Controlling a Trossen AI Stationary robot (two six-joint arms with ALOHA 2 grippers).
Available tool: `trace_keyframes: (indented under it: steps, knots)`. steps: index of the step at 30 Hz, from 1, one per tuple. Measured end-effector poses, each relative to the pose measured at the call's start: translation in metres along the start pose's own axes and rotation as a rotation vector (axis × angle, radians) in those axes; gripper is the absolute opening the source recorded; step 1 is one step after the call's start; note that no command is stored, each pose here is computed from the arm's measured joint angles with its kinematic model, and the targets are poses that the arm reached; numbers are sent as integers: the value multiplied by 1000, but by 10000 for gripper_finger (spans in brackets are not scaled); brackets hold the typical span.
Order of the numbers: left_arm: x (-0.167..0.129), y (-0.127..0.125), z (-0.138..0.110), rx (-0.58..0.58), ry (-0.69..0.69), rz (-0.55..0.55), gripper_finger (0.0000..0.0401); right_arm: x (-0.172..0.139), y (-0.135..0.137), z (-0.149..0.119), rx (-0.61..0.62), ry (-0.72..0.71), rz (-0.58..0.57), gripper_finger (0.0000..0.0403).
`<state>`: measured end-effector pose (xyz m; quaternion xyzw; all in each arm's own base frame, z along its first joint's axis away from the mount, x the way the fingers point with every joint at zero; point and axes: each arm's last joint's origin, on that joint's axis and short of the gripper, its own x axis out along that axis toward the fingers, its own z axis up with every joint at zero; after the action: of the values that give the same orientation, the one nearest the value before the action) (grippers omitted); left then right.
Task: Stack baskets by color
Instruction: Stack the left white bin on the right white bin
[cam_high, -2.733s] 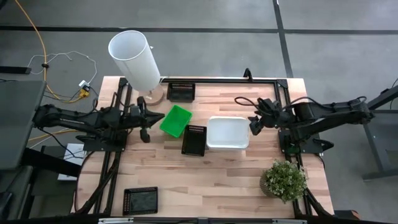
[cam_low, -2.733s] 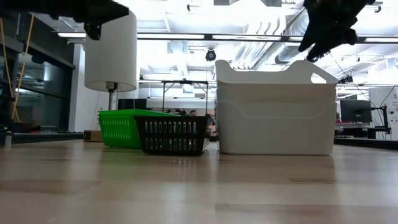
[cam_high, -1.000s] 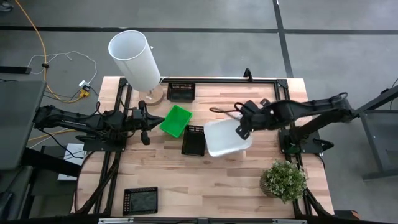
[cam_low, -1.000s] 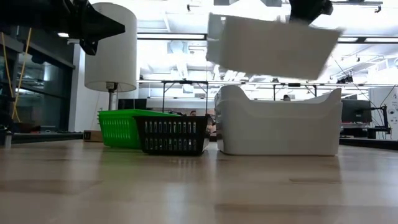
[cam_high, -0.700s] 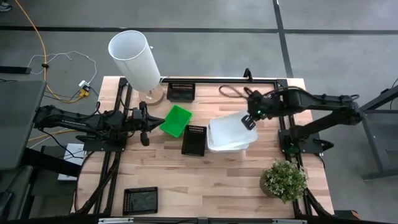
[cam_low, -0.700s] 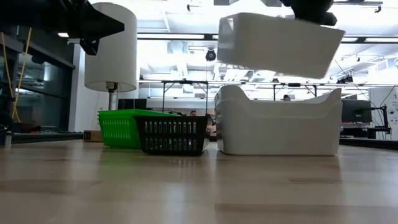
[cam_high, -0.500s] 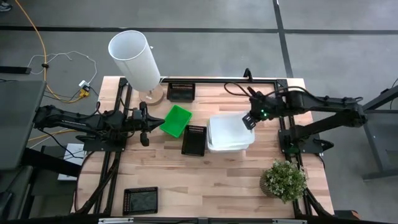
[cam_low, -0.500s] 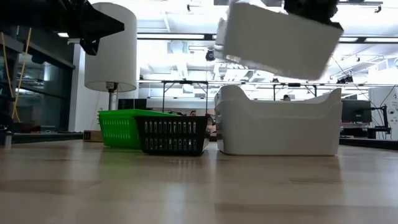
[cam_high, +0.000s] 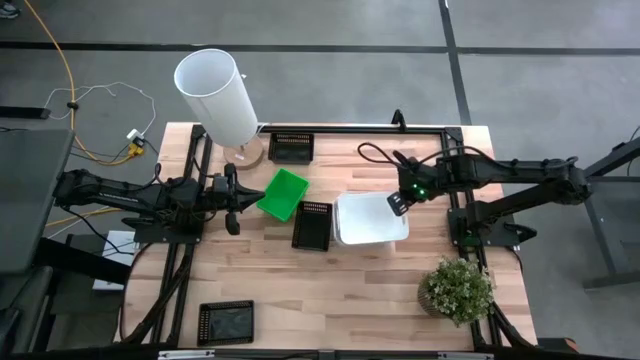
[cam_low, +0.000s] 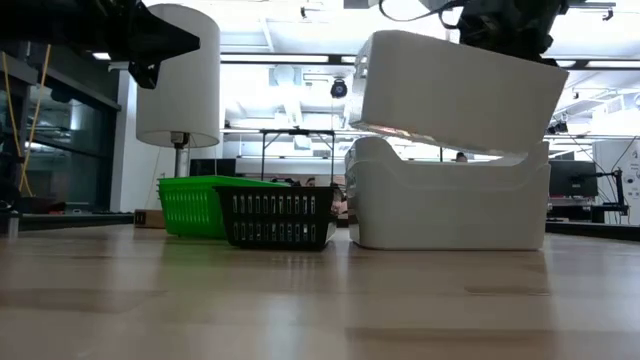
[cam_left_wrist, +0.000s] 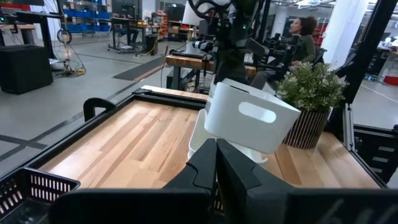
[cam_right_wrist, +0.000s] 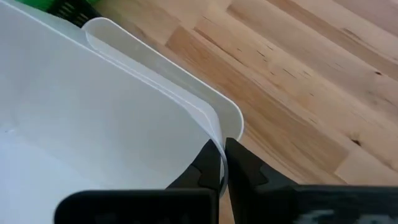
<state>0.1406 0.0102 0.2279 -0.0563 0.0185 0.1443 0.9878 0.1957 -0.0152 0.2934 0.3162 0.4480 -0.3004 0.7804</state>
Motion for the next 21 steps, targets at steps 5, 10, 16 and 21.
trace_keyframes:
  steps: [5, 10, 16, 21]
  knots:
    - [0, 0, 0, 0, 0, 1, 0, 0, -6, -1, 18, 28, -44, 0]
    - [0, 0, 0, 0, -1, 3, 0, 1, -12, 1, 27, 40, -73, 0]
    - [0, 0, 0, 0, -1, 3, 0, 1, -14, 3, 13, 54, -68, 0]
    - [0, 0, 0, 0, -1, 3, 0, 1, -14, 3, -16, 65, -58, 0]
